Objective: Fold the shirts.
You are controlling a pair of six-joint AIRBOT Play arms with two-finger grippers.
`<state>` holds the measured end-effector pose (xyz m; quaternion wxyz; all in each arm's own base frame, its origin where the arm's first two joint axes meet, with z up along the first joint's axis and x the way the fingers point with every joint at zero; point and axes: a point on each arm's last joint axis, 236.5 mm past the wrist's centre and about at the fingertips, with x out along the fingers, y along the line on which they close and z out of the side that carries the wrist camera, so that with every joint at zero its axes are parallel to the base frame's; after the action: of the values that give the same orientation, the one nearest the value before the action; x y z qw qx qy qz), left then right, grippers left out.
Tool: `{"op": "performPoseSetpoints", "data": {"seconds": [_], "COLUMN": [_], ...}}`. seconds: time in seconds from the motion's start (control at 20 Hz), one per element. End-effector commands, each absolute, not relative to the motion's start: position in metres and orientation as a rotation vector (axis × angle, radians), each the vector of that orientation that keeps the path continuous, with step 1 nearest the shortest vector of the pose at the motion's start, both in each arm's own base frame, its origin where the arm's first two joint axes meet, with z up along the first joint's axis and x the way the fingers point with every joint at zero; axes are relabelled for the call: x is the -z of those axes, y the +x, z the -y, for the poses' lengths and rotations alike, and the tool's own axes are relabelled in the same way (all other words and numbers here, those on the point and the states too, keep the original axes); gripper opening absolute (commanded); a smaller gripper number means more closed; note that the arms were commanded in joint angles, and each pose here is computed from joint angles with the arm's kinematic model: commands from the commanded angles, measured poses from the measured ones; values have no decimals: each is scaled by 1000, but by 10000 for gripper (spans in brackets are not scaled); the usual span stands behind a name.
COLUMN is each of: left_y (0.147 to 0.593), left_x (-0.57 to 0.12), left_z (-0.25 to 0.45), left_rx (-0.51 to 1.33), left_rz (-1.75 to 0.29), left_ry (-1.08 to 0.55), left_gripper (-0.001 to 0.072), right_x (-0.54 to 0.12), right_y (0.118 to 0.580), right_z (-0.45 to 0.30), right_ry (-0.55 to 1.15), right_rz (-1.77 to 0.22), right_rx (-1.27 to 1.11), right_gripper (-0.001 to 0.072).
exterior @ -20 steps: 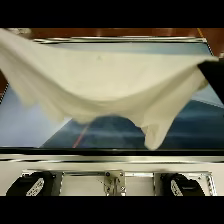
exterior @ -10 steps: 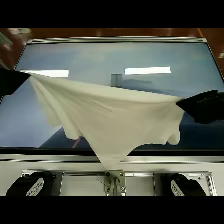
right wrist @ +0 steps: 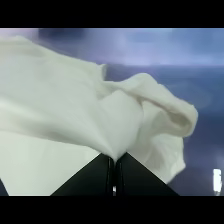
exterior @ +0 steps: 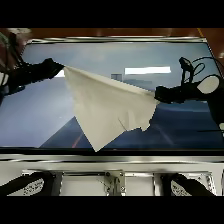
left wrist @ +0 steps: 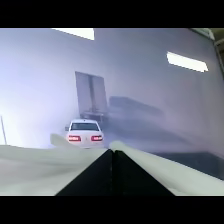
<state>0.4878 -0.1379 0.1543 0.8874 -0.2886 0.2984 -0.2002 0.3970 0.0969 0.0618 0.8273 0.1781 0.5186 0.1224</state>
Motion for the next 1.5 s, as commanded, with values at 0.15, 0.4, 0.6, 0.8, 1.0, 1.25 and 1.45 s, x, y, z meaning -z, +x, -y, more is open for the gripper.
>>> {"op": "performPoseSetpoints", "data": {"seconds": [0.15,0.4,0.6,0.8,1.0,1.25,1.45], "left_y": [473,434,378,296,227,223,217], "left_x": [-6,-30,-63,-30,42,77,103], "left_z": [202,147,65,54,110,170,203], "left_rx": [481,555,489,336,314,339,324], "left_rz": [-1046,-1246,-1316,-1424,-1565,-1472,-1516], "left_ry": [-740,-885,-767,-627,-861,-1010,-967], "left_gripper": [208,322,244,600,720,720,720], "right_x": [31,9,-37,-27,-5,2,0], "right_y": [437,444,421,378,365,373,389], "right_z": [-109,-87,-29,10,1,-26,-37], "right_ry": [576,559,475,452,454,416,395], "right_rz": [-1190,-1167,-1190,-1323,-1374,-1356,-1297], "right_rx": [-189,-197,-235,-208,-223,-264,-262], "right_gripper": [65,668,668,668,668,668,668]}}
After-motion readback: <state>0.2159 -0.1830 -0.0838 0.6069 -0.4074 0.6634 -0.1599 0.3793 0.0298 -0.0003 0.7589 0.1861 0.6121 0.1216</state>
